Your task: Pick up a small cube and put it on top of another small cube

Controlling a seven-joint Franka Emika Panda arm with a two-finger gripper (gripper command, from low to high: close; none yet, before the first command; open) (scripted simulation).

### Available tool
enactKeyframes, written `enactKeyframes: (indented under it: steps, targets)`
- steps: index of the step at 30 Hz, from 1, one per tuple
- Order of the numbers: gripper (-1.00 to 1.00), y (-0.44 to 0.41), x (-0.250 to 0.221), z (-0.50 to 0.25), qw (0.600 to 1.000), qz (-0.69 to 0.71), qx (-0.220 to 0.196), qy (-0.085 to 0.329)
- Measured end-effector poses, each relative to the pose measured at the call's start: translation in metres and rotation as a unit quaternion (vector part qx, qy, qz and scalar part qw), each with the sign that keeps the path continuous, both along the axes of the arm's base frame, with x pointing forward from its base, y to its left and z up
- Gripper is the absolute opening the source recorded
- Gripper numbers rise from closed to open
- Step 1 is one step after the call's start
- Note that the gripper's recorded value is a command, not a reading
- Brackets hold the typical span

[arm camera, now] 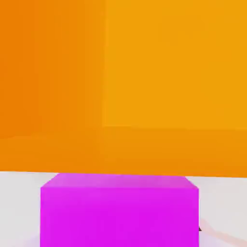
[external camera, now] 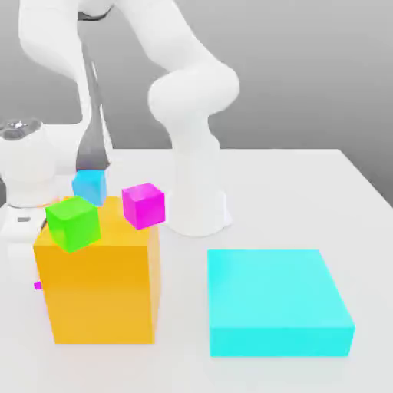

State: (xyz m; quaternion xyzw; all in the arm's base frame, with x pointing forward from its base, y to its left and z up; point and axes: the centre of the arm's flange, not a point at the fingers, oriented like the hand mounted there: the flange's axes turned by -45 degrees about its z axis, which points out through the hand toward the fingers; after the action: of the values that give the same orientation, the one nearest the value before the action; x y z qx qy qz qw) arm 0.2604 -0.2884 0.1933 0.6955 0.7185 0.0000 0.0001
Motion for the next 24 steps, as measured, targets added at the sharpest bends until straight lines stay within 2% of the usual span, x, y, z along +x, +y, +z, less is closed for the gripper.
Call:
enactKeyframes:
  steps: [7,13,18,24]
  targets:
    - [-1.00,-0.010,-0.012,0.091,0.993,0.114,-0.011,-0.010]
    - [-1.00,0.011,-0.008,0.166,0.972,0.232,-0.023,-0.016]
    - [-1.00,0.050,0.006,0.216,0.941,0.337,-0.029,-0.016]
    - [-1.00,0.115,0.034,0.255,0.886,0.464,-0.025,-0.010]
